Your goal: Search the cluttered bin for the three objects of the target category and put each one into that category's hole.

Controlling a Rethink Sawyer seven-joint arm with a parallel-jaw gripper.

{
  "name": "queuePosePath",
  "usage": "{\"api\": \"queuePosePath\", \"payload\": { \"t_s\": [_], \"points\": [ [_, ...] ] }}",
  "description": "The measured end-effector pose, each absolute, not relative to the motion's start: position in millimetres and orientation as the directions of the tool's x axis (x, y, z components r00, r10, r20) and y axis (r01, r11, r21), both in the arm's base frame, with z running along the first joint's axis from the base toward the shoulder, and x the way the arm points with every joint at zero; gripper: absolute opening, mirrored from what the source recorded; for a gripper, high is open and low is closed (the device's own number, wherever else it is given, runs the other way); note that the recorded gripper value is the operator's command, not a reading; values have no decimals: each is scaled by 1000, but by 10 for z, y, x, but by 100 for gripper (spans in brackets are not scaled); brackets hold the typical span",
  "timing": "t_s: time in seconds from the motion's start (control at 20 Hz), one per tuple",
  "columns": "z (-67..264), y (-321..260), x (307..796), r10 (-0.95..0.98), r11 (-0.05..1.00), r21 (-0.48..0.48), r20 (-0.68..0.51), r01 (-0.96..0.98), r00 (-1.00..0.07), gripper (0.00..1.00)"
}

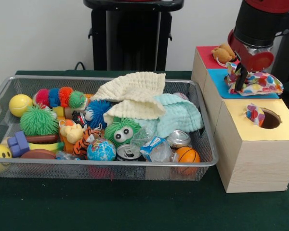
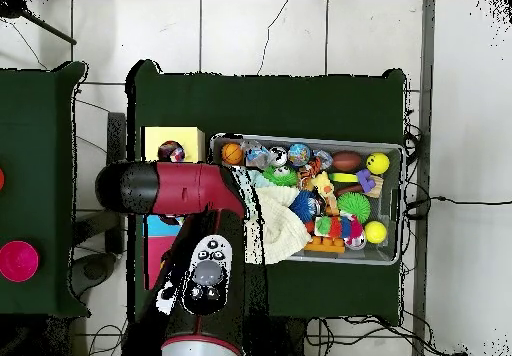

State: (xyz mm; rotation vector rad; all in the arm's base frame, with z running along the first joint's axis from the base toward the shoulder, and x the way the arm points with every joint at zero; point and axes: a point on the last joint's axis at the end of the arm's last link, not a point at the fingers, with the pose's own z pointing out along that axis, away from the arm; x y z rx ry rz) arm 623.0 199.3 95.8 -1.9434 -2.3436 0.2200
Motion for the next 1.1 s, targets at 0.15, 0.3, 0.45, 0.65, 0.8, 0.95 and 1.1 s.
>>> {"api": "queuePosePath", "payload": {
  "t_s": [0.15,0.3,0.45,0.65,0.8,0.95,1.1],
  "points": [
    [934,2006,6299,981,184,-163,-25,969,-190,0],
    [934,2006,6333,982,183,-186,-19,965,-190,0],
    [950,1986,6361,982,180,-194,-16,964,-186,0],
    [962,1940,6447,984,174,-189,-17,966,-180,0],
    [951,1891,6561,984,169,-174,-20,970,-175,0],
    [935,1869,6619,985,167,-168,-23,972,-173,0],
    [898,1866,6679,984,168,-175,-26,970,-176,0]
  ]
}}
